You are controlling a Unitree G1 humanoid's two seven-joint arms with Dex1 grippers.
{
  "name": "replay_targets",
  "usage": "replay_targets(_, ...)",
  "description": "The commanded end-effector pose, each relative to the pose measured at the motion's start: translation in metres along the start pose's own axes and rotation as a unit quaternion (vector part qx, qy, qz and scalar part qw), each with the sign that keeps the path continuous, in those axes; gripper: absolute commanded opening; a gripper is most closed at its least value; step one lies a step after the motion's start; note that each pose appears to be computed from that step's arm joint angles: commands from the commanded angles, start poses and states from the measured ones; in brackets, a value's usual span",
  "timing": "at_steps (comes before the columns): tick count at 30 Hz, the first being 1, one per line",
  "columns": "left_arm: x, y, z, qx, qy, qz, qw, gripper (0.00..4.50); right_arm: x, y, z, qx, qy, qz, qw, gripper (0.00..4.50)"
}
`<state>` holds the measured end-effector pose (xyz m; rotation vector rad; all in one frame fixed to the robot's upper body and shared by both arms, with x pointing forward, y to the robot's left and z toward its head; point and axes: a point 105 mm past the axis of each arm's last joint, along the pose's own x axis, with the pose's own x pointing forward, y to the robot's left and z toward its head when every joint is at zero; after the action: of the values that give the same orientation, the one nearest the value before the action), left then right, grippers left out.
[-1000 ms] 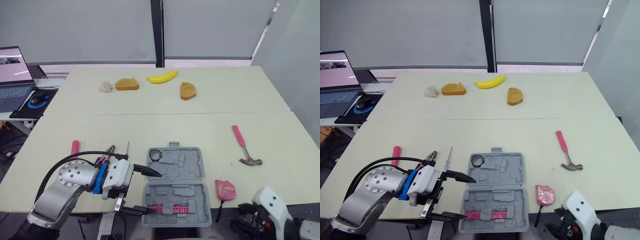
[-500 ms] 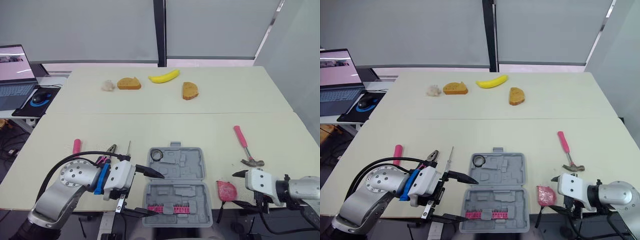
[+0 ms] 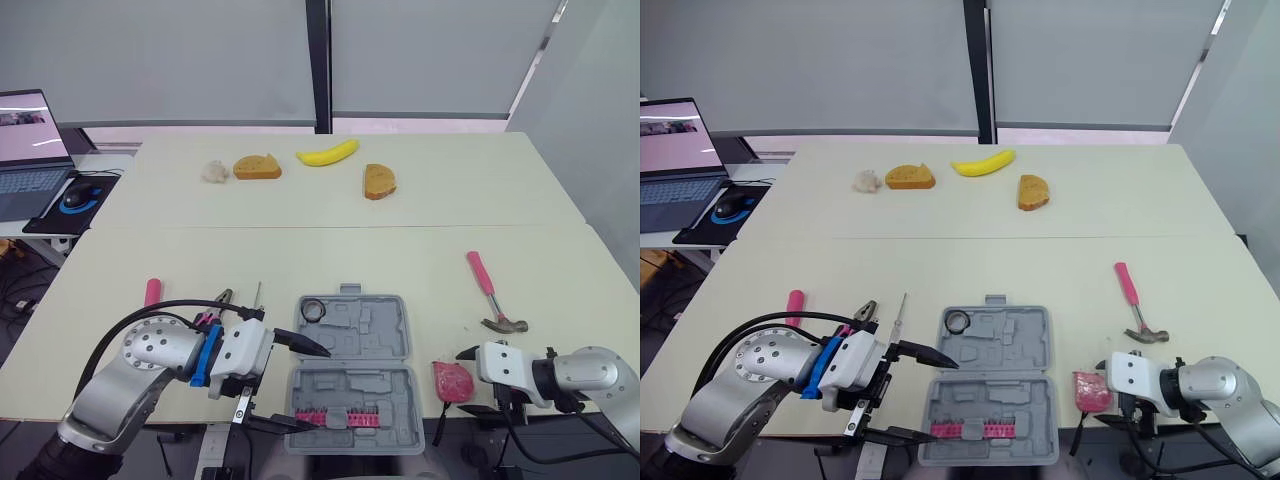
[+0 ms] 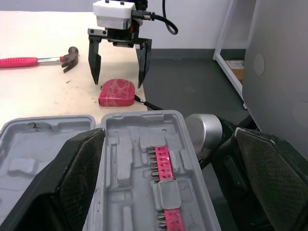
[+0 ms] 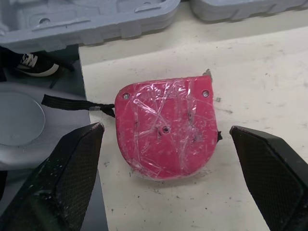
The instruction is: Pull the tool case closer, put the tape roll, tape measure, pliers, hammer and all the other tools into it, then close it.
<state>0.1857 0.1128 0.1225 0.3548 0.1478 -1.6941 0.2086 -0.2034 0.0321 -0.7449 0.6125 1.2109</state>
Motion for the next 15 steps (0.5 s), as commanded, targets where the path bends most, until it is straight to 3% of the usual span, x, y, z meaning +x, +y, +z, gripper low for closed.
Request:
replay_targets(1, 0.003, -0.003, 0.009, 0.017, -0.012, -0.017, 1.0, 4.5, 0.002, -0.002, 0.003, -0.018, -0.005, 0.003, 1.0, 4.47)
replay_targets(15, 0.009, 0.0, 0.01, 0.024, -0.019, -0.027, 0.999, 4.5, 0.013, -0.009, 0.002, -0.033, -0.008, 0.011, 0.999, 4.47)
